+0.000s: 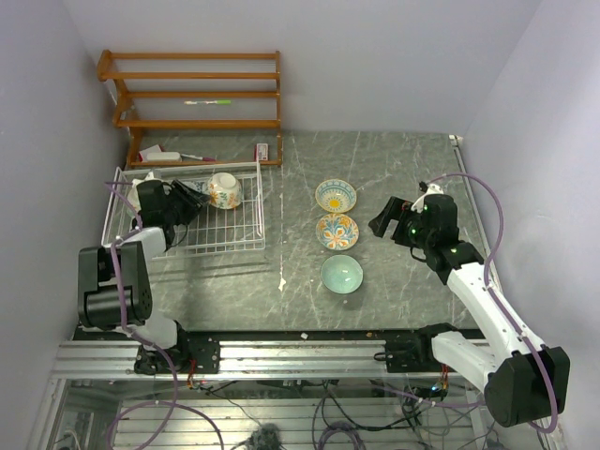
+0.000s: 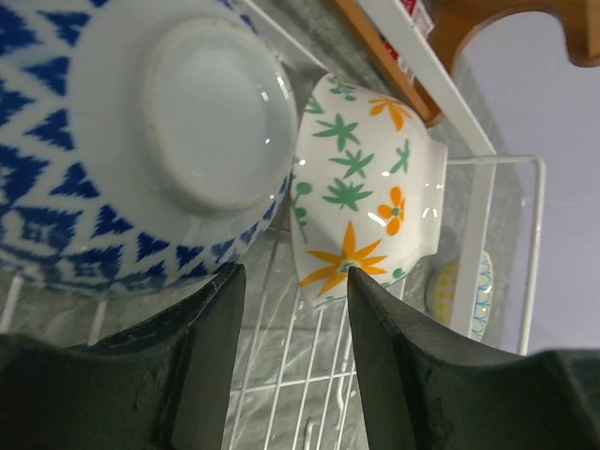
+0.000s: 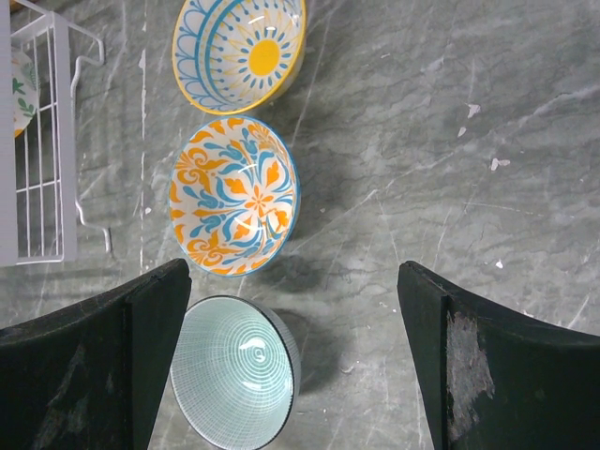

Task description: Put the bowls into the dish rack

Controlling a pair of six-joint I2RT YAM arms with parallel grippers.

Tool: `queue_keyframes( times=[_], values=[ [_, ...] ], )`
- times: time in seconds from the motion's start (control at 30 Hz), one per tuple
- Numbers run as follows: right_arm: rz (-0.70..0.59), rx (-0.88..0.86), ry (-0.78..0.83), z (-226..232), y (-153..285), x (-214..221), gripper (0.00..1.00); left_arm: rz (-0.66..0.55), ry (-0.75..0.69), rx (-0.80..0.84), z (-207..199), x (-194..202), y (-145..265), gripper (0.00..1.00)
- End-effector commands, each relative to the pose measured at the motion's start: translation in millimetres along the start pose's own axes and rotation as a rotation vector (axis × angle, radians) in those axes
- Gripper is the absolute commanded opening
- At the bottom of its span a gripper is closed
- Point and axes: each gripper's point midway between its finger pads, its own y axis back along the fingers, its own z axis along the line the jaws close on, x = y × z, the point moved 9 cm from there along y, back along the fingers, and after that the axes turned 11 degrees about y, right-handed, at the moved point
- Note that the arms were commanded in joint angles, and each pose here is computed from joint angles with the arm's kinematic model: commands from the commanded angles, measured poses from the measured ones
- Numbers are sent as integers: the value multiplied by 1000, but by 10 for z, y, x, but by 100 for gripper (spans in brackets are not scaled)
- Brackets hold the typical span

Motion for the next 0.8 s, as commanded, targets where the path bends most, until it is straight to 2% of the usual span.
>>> queue_keyframes(
  times=[0.0,0.23,0.3,0.43,0.5,0.57,0.7,0.77],
  values=[
    [-13,-8,-4,-8,-20,-6,93,-20,-45,-109,8,-46,90,59],
    [-17,-27,-1,12,-23,-21,93,-43,-59,-72,-202,-105,240,61],
    [-18,-28,1,13,-24,-22,93,-62,-82,-56,-321,-132,326,64],
    [-17,-37,-1,18,-39,-27,93,-110,-158,-51,-604,-155,510,81],
    [-15,-42,-2,24,-51,-35,93,-138,-218,-59,-753,-151,561,85],
    [-15,-57,-4,41,-57,-45,95,-144,-266,-77,-861,-130,568,87],
    [-8,-81,-6,61,-70,-53,96,-126,-367,-80,-1074,-13,471,100],
    [-8,-96,-2,83,-64,-81,97,-125,-409,-85,-1166,30,402,99]
  ],
)
